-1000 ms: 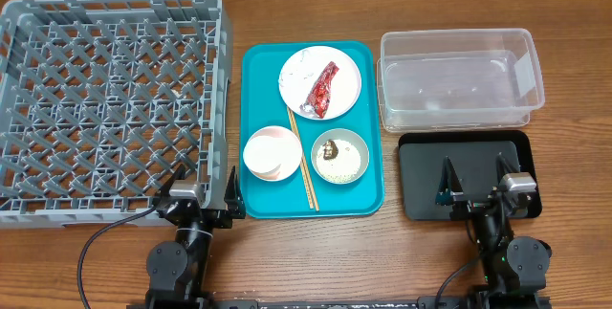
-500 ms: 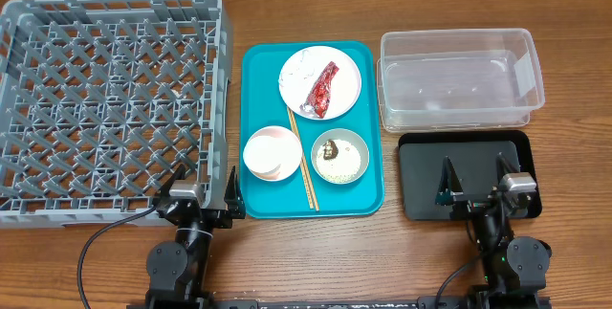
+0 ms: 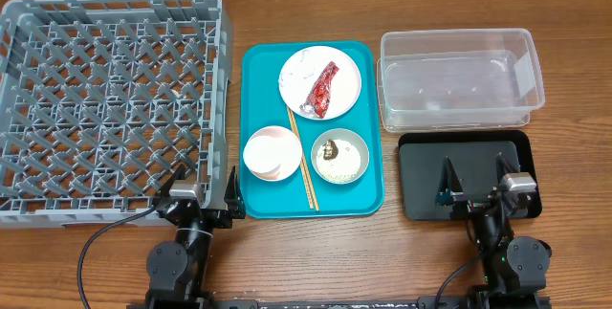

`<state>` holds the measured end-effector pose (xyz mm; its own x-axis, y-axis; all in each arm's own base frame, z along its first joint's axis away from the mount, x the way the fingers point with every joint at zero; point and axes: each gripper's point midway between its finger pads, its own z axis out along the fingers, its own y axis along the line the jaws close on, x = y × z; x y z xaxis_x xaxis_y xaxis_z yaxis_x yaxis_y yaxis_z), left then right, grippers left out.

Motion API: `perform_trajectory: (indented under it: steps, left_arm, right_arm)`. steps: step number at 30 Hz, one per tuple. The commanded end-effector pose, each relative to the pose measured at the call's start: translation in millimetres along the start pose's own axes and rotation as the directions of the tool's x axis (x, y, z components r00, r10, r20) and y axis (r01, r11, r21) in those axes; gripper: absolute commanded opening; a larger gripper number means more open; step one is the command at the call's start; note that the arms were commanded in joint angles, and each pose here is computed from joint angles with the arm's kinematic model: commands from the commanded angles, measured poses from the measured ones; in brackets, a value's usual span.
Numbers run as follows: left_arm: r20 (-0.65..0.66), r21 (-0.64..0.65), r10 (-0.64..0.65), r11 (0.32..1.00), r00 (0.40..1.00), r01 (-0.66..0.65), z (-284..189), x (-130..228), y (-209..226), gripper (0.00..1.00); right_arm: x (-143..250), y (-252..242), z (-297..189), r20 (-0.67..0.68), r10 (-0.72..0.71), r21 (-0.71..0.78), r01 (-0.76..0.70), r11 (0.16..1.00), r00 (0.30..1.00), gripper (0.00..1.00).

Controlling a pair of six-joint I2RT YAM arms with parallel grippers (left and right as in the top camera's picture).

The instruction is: Sort waste into correct bins and load items into the dishwasher

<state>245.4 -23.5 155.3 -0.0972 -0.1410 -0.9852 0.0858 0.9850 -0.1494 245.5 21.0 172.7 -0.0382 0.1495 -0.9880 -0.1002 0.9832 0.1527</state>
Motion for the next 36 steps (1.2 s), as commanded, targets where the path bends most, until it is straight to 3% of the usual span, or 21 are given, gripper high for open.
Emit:
perform_trajectory:
  steps: [1,5,15,23,26,29,36]
  left_arm:
    - [-0.002,0.007,0.022,1.0,1.0,-0.022,0.0,1.3,-1.3,1.0]
    - [-0.003,0.005,0.022,1.0,1.0,-0.022,0.0,1.4,-0.8,1.0]
    - [-0.002,0.007,-0.009,1.0,1.0,0.009,-2.8,-7.2,-2.6,1.0]
    - [-0.159,-0.07,-0.006,0.998,0.987,-0.005,-15.7,-31.1,2.9,1.0]
    - [-0.288,-0.102,-0.009,0.995,0.958,-0.021,-16.9,-34.9,4.8,1.0]
    - [-0.452,-0.147,-0.024,0.988,0.892,-0.047,-16.2,-39.8,8.7,1.0]
    - [-0.654,-0.18,-0.065,0.981,0.754,-0.071,-12.4,-54.2,8.6,1.0]
  right_arm:
    - [2.8,1.0,0.2,-0.001,-0.001,-0.006,0.001,1.0,1.0,1.0]
    - [2.5,1.2,0.2,0.0,0.001,-0.007,-0.001,1.0,1.0,1.0]
    - [-7.1,2.7,-1.8,0.003,0.158,-0.007,-0.158,0.987,0.987,1.0]
    - [-45.8,9.0,-4.3,-0.092,0.164,0.022,-0.162,0.986,0.982,1.0]
    - [-60.0,13.3,2.8,-0.17,0.169,0.032,-0.166,0.986,0.971,1.0]
    - [-73.0,14.4,20.0,-0.303,0.18,0.076,-0.164,0.984,0.936,1.0]
    - [-85.8,15.8,51.5,-0.576,0.219,0.168,-0.148,0.974,0.788,1.0]
